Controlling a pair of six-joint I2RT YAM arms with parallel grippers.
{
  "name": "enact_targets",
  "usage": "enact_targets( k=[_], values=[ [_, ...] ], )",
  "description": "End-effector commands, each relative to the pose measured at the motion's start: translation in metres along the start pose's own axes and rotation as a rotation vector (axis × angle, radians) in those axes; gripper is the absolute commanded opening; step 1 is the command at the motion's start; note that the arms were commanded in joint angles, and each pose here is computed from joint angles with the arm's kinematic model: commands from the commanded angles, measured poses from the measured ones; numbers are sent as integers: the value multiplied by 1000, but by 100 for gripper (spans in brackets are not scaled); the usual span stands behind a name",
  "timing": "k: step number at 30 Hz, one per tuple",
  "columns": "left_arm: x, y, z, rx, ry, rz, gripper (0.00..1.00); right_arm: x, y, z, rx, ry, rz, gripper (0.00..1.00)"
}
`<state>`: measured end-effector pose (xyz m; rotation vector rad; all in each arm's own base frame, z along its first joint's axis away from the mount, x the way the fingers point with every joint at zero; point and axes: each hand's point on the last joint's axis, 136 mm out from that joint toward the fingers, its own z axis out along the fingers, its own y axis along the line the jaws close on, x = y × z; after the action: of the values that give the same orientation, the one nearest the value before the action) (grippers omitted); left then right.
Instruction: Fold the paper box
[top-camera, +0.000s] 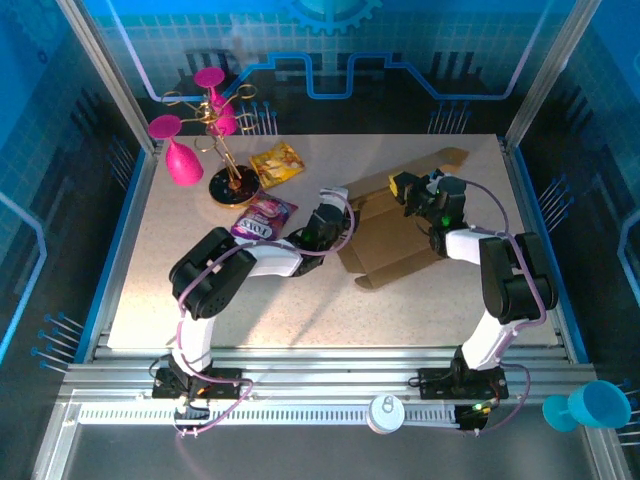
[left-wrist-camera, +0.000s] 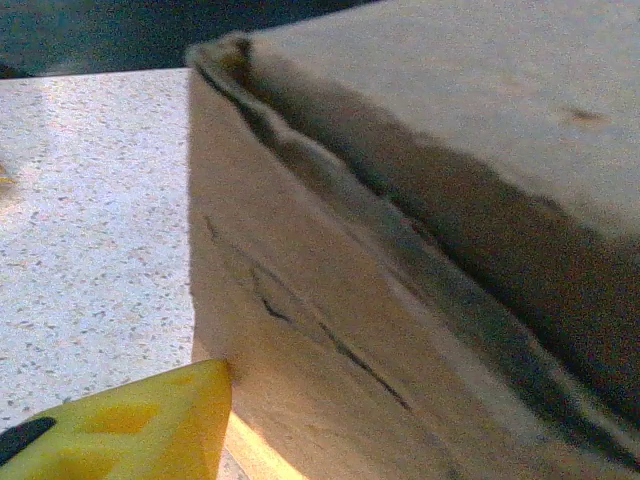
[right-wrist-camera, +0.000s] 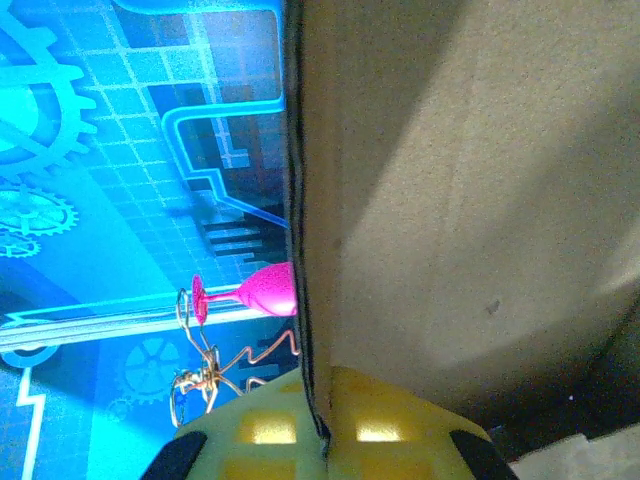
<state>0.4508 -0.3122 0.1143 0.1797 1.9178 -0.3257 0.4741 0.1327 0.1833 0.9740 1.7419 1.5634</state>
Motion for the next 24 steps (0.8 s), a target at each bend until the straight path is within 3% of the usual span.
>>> enact_targets(
  k=[1,6,9,16,24],
  values=[
    [-11,8,8,-59,-67,-44,46,16,-5,9,21,65,22,0],
    [-11,19,16,-120,-68,-54,30,19,-4,13,29,69,21,0],
    [-14,23,20,-135,-72,-81,26,24,-8,17,43,79,19,0],
    [-24,30,22,-137,-81,-173,41,28,-26,18,86,82,-35,0],
    [-28,39,23,-125,-80,-213,41,26,-37,24,43,41,-71,0]
  ],
)
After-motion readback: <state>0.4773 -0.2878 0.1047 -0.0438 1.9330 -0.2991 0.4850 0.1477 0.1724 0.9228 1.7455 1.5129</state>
